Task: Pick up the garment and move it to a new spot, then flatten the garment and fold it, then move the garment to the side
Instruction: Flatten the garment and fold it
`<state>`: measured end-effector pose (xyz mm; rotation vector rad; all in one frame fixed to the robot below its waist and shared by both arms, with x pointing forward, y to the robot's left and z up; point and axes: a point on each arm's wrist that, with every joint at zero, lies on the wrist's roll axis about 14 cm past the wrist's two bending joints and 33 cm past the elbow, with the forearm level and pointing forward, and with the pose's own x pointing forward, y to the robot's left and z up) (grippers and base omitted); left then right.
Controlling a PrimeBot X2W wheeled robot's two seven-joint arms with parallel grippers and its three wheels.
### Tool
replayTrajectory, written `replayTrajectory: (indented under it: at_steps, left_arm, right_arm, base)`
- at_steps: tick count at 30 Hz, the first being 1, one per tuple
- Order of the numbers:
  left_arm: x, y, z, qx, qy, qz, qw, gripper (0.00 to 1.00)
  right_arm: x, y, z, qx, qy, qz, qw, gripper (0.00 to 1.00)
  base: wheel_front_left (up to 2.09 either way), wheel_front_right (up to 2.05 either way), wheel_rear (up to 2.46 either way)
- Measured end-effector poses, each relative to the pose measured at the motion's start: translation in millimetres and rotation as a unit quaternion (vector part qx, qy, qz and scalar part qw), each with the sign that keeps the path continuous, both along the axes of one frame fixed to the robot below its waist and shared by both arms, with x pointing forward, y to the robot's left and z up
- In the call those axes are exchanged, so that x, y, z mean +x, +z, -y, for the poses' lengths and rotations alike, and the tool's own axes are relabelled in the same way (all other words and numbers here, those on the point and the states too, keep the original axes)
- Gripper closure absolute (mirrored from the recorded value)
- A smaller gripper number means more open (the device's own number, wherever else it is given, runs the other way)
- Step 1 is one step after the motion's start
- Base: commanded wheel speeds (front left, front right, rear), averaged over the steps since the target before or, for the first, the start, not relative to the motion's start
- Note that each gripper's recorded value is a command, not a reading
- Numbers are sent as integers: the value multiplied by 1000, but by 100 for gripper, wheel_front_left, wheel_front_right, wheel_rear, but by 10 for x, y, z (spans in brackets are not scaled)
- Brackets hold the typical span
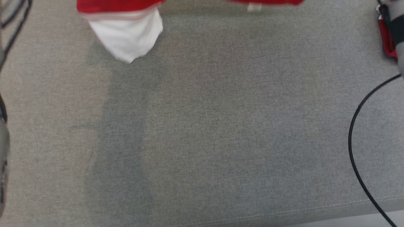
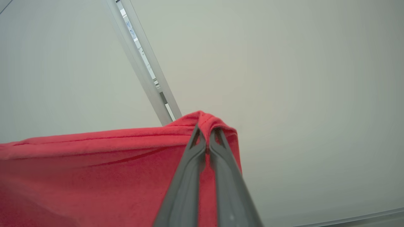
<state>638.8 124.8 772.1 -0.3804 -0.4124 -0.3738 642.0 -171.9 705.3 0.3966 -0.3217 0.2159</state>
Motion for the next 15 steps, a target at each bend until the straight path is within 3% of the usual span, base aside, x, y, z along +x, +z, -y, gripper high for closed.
replayTrajectory:
  at_steps: [9,15]
  left_arm:
    - [232,656,305,20,-6,73,997,100]
    - [423,352,349,27,-9,53,998,100]
  right_arm:
    - [337,432,212,-14,-42,27,999,100]
    - [509,113,135,-30,-34,1,999,100]
  base:
    - [0,0,0]
    - [0,0,0]
